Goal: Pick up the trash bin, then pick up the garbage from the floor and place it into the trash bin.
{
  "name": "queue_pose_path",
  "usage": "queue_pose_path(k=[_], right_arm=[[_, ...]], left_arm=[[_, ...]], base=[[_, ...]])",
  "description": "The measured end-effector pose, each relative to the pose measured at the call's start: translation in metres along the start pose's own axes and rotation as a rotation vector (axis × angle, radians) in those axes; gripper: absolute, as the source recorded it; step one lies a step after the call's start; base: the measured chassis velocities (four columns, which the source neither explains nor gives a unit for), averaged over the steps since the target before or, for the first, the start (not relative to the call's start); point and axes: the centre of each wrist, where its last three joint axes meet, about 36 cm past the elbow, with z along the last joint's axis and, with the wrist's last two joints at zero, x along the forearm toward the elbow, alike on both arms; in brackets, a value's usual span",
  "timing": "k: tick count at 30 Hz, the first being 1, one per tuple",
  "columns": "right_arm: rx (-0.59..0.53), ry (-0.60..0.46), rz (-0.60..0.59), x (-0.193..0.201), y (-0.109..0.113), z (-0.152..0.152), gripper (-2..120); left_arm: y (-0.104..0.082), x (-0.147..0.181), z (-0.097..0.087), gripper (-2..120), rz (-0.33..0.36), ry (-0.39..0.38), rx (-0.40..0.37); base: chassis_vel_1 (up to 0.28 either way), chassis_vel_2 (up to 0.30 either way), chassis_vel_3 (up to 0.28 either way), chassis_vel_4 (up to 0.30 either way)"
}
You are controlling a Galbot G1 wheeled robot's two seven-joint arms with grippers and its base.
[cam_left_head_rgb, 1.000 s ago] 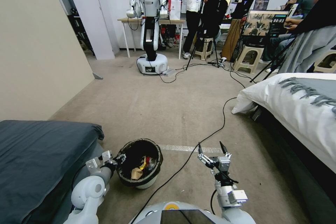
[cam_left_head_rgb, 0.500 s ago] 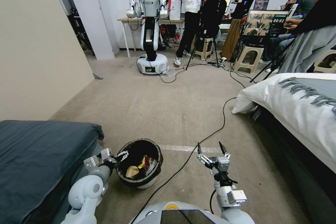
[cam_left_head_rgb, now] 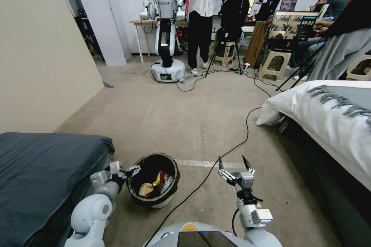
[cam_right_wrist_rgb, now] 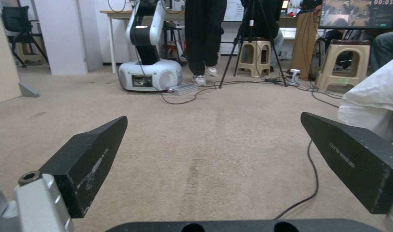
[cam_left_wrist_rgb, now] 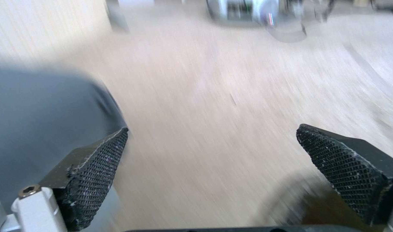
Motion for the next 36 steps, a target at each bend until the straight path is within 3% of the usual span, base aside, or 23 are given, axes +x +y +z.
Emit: queue_pose_path(k=[2, 10, 18, 36], right_arm=[[0.022, -0.001, 0.006, 0.004, -0.003, 0.001, 100], [0.031, 0.013, 0.048, 0.014, -0.004, 0.000, 100], [0.059, 0.006, 0.057, 0.021, -0.006, 0.000, 100], [0.071, -0.004, 0.066, 0.025, -0.004, -0.001, 100]], left_arm=[[0.002, 0.011, 0.008, 100, -0.016, -0.083, -0.077], [-0.001, 0.048, 0.030, 100, -0.010, -0.224, -0.213], [-0.004, 0.071, 0.043, 100, -0.025, -0.229, -0.209], [-0.004, 0.079, 0.048, 100, -0.024, -0.227, -0.196]], base=[[0.000, 0.000, 0.000, 0.000], [0.000, 0.000, 0.000, 0.000], [0.000, 0.000, 0.000, 0.000], [0.000, 0.000, 0.000, 0.000]])
